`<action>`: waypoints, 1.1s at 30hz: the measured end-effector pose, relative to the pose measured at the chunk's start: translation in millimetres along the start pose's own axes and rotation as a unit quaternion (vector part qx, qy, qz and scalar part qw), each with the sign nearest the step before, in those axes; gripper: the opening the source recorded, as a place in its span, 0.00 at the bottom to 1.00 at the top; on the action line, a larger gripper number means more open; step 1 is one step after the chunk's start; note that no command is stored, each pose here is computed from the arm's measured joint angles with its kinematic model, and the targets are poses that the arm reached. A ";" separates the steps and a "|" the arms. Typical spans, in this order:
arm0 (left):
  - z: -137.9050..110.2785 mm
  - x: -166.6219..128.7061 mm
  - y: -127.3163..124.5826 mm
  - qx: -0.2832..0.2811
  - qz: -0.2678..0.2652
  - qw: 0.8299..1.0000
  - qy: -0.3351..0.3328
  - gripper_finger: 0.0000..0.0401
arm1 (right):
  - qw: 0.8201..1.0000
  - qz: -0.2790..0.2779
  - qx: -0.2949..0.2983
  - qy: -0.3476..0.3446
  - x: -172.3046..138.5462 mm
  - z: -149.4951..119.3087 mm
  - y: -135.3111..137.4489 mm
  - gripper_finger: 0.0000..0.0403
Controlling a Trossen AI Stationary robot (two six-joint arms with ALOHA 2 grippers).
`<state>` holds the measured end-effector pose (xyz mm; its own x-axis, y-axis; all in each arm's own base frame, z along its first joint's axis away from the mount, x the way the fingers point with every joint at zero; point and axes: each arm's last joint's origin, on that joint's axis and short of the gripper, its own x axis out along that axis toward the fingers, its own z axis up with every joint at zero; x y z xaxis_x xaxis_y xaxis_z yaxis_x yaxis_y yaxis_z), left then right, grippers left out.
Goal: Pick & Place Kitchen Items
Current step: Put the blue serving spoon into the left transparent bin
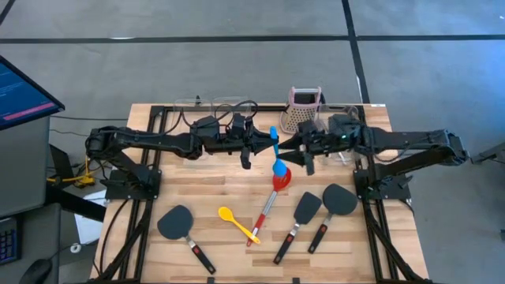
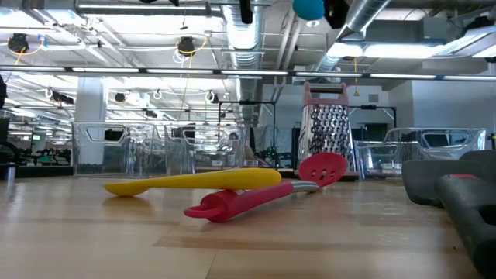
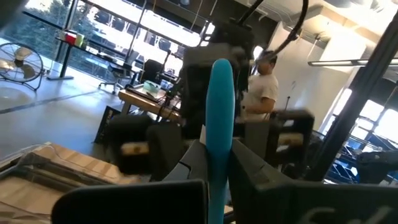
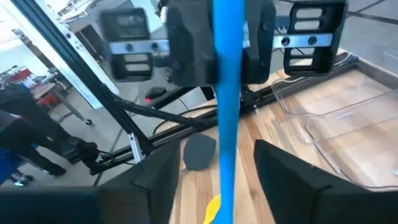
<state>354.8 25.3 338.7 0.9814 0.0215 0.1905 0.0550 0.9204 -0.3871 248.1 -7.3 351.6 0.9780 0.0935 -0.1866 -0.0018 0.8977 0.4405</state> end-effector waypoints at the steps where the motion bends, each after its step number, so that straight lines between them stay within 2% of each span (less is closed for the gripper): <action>1: 0.6 -0.1 1.5 0.001 0.002 1.000 -0.001 0.00 | 1.000 0.001 0.001 0.003 -6.1 1.5 -0.7 0.52; 6: 3.9 -0.6 8.9 0.003 0.012 1.000 -0.005 0.00 | 0.999 -0.014 0.015 0.027 -39.2 3.5 -2.9 0.60; 10: 7.0 -1.5 17.5 0.005 0.014 1.000 -0.001 0.01 | 0.999 -0.022 0.036 0.022 -70.1 4.6 1.6 0.58; 13: 11.9 -6.7 23.5 0.008 0.030 0.999 0.017 0.01 | 0.999 -0.028 0.035 -0.004 -91.2 6.5 7.3 0.50; 16: 21.6 -19.2 24.0 0.024 0.056 0.997 0.048 0.01 | 0.998 -0.040 0.023 -0.042 -110.3 8.5 13.3 0.37; 22: 56.5 -59.6 7.0 0.078 0.104 0.989 0.069 0.01 | 0.992 -0.073 -0.023 -0.099 -134.8 10.1 20.5 0.06; 23: 62.2 -68.1 4.1 0.088 0.115 0.987 0.072 0.01 | 0.991 -0.079 -0.028 -0.104 -136.9 10.1 21.1 0.03; 28: 86.5 -111.2 -4.3 0.110 0.186 0.973 0.080 0.01 | 0.987 -0.106 -0.037 -0.118 -145.3 8.4 21.9 0.04; 33: 103.6 -145.5 -9.3 0.116 0.243 0.961 0.066 0.01 | 0.986 -0.124 -0.046 -0.104 -146.1 4.5 20.9 0.01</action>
<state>192.5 54.0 408.1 0.8968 0.4344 -0.0844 -0.4425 0.8772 -0.1863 106.1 -4.2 392.0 0.9722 -0.2156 -0.0910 0.2336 0.9177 0.3215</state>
